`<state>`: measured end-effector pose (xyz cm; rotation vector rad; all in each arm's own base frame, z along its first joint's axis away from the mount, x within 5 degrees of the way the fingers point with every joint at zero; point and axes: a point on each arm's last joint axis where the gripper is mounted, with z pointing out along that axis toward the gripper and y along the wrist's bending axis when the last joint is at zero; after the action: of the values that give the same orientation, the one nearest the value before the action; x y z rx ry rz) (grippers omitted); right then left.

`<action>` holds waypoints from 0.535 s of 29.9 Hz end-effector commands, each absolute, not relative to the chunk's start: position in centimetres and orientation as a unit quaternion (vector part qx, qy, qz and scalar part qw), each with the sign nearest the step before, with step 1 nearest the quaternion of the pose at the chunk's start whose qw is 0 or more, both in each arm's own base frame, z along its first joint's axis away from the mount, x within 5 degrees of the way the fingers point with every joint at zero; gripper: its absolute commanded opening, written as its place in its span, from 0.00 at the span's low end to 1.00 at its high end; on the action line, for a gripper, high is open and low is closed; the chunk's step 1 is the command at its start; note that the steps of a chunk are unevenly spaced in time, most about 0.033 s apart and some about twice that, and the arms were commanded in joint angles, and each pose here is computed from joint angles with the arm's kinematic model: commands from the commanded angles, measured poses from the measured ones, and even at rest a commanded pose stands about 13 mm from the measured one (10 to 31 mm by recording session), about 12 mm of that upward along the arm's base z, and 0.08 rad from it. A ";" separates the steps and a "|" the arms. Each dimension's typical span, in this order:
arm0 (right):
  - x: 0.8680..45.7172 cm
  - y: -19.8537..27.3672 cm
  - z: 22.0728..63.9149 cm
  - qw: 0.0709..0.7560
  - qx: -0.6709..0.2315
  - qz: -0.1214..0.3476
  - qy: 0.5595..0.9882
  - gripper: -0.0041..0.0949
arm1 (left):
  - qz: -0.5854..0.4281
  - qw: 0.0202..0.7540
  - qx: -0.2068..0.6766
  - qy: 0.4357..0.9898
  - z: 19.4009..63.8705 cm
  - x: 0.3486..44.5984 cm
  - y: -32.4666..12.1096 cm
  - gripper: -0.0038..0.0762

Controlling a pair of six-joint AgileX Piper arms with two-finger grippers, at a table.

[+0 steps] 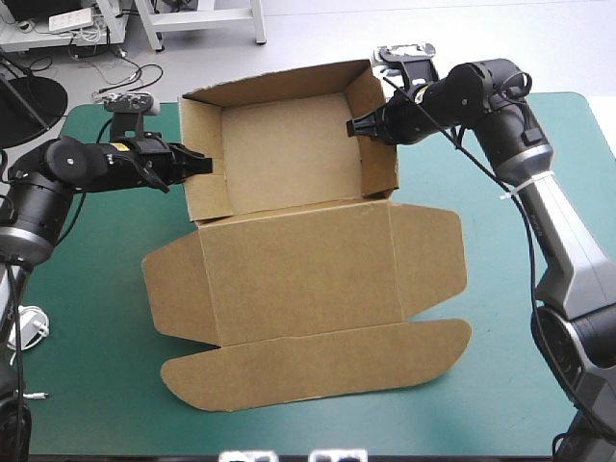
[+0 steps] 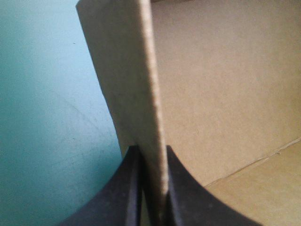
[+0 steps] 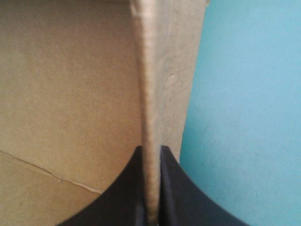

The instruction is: Fold the box

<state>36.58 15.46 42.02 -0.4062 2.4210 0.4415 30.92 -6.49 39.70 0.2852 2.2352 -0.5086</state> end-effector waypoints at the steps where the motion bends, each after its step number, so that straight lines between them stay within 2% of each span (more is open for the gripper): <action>1: 35.3 15.6 42.5 0.296 -0.151 0.185 0.925 0.04 | -0.218 0.427 0.120 0.869 42.2 29.4 -9.0 0.04; 9: 35.1 16.5 34.3 0.175 -0.138 0.175 0.959 0.04 | -0.144 0.301 0.144 0.932 36.4 31.4 -12.8 0.04; 16: 34.8 17.3 29.6 0.153 -0.119 0.185 0.963 0.04 | -0.105 0.226 0.164 0.954 31.2 33.5 -15.1 0.04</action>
<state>35.52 15.95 27.87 -0.3472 2.8783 0.3699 33.48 -13.32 29.62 0.4610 2.7172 -0.1670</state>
